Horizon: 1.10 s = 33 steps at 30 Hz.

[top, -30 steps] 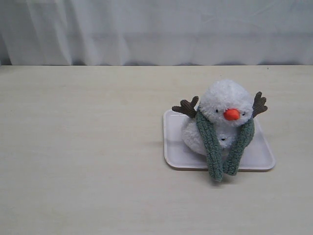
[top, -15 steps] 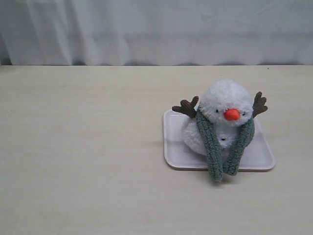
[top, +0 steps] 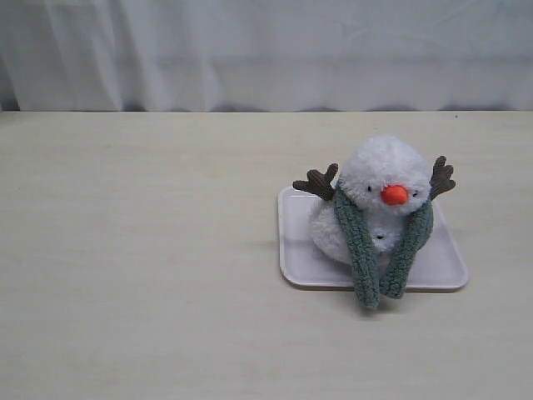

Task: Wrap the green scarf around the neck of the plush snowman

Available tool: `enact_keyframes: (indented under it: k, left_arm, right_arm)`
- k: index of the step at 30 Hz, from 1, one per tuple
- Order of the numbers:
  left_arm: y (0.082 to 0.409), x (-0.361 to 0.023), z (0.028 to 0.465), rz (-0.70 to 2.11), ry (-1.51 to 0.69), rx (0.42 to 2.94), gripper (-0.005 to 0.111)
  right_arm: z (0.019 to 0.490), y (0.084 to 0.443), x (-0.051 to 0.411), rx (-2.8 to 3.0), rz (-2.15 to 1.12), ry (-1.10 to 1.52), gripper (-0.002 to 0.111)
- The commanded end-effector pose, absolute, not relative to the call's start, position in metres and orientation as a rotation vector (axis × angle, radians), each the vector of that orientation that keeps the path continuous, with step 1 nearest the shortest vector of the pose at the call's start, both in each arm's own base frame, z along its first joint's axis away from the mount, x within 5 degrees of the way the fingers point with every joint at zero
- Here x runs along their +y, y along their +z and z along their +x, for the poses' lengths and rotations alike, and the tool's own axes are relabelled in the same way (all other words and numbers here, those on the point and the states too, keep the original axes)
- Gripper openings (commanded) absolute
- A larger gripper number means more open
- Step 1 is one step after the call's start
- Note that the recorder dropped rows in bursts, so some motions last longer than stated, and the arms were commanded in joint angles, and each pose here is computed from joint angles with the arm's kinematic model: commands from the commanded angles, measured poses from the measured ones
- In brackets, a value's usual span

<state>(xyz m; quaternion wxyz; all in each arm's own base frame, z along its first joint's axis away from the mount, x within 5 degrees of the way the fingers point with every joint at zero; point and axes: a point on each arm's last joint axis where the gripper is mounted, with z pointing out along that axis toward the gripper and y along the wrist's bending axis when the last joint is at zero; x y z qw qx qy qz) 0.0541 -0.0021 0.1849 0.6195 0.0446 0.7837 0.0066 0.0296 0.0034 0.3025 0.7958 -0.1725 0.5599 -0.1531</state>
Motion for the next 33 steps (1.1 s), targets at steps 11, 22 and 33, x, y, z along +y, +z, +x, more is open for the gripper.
enact_keyframes:
  k: [11, 22, 33]
  left_arm:
    - [0.186, -0.002, 0.054, 0.092, 0.008, 1.787, 0.0]
    - [0.186, -0.002, 0.054, 0.092, 0.008, 1.787, 0.0]
    - [0.186, -0.002, 0.054, 0.092, 0.008, 1.787, 0.0]
  right_arm:
    - [0.055, 0.213, 0.006, 1.445, -0.508, -0.376, 0.004]
    - [0.056, 0.199, 0.0, 1.588, -0.472, -0.435, 0.004]
    - [0.056, 0.199, -0.003, 1.61, -0.429, -0.471, 0.004]
